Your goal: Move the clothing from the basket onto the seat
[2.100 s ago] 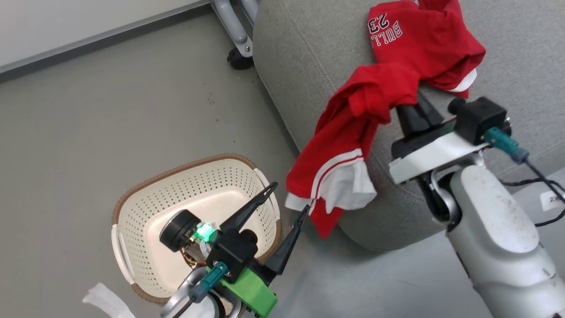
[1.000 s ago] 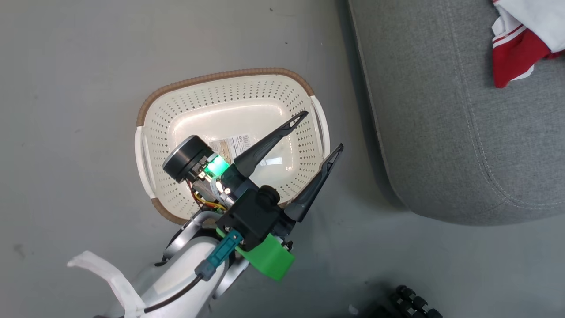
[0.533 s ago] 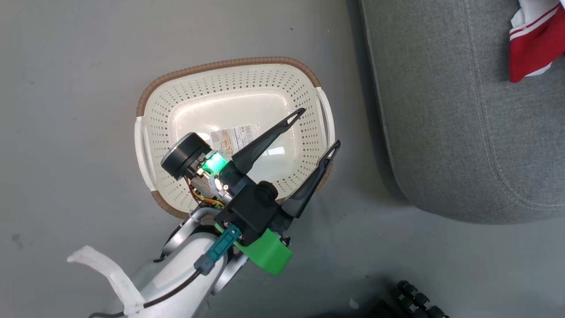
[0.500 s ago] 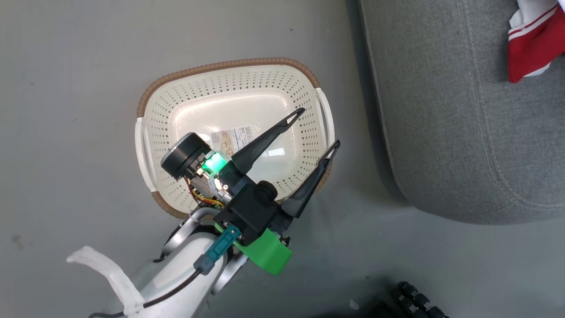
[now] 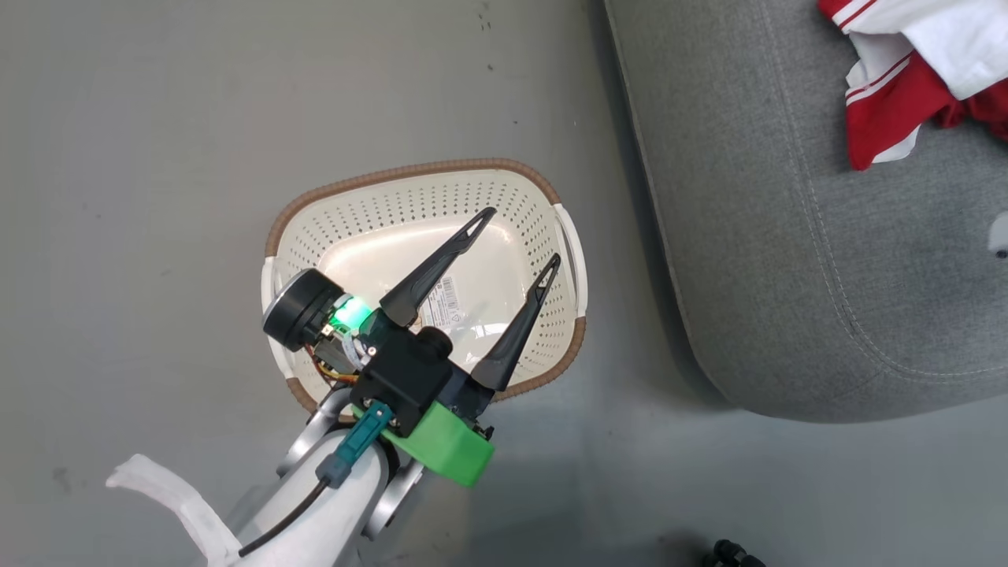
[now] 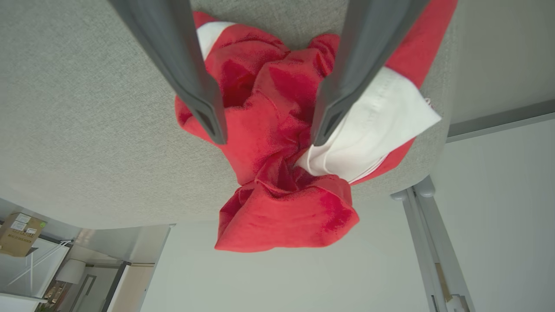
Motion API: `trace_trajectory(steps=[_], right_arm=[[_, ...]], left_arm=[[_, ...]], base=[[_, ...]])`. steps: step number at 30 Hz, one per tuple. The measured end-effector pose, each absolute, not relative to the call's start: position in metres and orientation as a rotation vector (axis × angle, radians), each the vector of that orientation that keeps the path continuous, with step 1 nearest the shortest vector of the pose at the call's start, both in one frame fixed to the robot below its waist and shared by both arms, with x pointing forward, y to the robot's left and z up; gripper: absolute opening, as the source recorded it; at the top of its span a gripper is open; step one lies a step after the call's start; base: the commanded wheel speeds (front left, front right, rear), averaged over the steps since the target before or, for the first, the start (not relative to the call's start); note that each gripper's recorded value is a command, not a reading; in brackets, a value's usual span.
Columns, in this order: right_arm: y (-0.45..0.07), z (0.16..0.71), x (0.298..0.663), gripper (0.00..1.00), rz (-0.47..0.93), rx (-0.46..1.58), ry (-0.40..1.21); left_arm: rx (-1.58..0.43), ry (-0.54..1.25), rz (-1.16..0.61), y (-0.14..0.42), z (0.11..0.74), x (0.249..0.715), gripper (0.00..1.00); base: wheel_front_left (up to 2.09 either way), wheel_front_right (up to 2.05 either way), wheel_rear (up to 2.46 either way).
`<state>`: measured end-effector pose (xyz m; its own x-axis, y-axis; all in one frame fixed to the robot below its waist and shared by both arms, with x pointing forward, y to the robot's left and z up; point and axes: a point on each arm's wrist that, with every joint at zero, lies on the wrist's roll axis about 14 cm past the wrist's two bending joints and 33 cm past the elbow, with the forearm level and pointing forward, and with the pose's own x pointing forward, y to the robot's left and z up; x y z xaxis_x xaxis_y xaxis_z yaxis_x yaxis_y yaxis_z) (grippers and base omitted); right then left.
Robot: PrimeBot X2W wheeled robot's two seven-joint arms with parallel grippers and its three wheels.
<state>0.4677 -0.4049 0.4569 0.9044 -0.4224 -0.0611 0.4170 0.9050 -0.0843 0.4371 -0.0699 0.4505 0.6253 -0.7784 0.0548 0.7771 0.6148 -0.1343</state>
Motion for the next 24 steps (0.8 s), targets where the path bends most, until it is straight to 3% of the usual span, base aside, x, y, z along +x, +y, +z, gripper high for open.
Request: trace_trajectory(steps=[9, 24], right_arm=[[-0.324, 0.47, 0.447, 1.0, -0.29, -0.011, 0.006], [-0.217, 0.493, 0.432, 1.0, -0.032, 0.063, -0.044]], left_arm=[[-0.145, -0.024, -0.774, -0.046, 0.472, 0.436, 1.0], [-0.149, -0.071, -0.344, 0.06, 0.499, 0.449, 1.0]], base=[[0.0, 0.0, 0.0], [0.0, 0.0, 0.0]])
